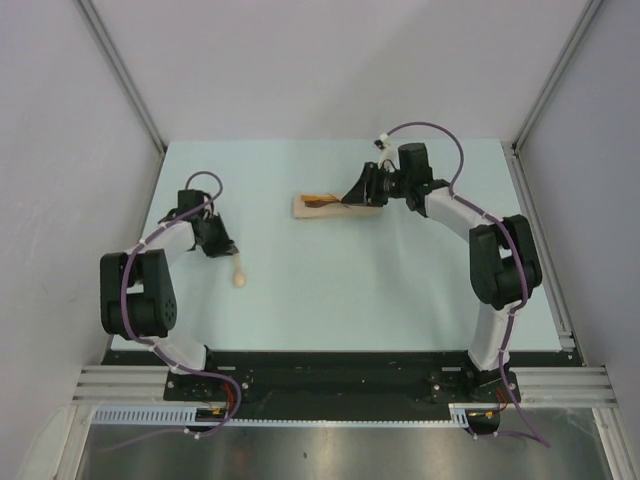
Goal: Fold the napkin into a case and place the utensils inside
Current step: Pass from the left arm to the right
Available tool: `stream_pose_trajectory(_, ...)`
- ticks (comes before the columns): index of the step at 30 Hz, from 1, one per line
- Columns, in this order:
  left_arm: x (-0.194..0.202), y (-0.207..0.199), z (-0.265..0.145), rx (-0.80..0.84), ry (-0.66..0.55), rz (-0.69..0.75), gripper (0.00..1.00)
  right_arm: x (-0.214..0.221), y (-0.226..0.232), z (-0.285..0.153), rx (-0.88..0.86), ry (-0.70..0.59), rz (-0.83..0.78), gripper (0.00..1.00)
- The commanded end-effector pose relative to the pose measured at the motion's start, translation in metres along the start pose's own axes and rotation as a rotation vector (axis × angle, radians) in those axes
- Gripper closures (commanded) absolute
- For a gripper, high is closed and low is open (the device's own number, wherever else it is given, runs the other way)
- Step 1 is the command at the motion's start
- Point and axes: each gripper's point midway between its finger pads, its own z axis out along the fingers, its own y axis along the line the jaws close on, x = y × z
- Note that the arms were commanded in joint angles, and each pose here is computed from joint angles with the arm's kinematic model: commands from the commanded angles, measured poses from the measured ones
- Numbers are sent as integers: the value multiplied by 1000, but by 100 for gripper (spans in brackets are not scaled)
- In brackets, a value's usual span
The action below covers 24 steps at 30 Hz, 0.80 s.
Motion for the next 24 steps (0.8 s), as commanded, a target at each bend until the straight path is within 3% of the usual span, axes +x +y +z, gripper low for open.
stream_pose_trajectory(1,2,-99,-23,306,-50,49,100,24,48,20,-231,45,43,62)
stream_pose_trajectory(5,14,-156,-35,453,-51,134,100,45,70,44,-296,81,145,59)
stream_pose_trajectory(10,41,-206,-46,524,-68,251,100,57,79,62,-319,108,209,61)
stream_pose_trajectory(24,60,-237,-55,550,-97,353,100,85,55,70,-188,158,210,65)
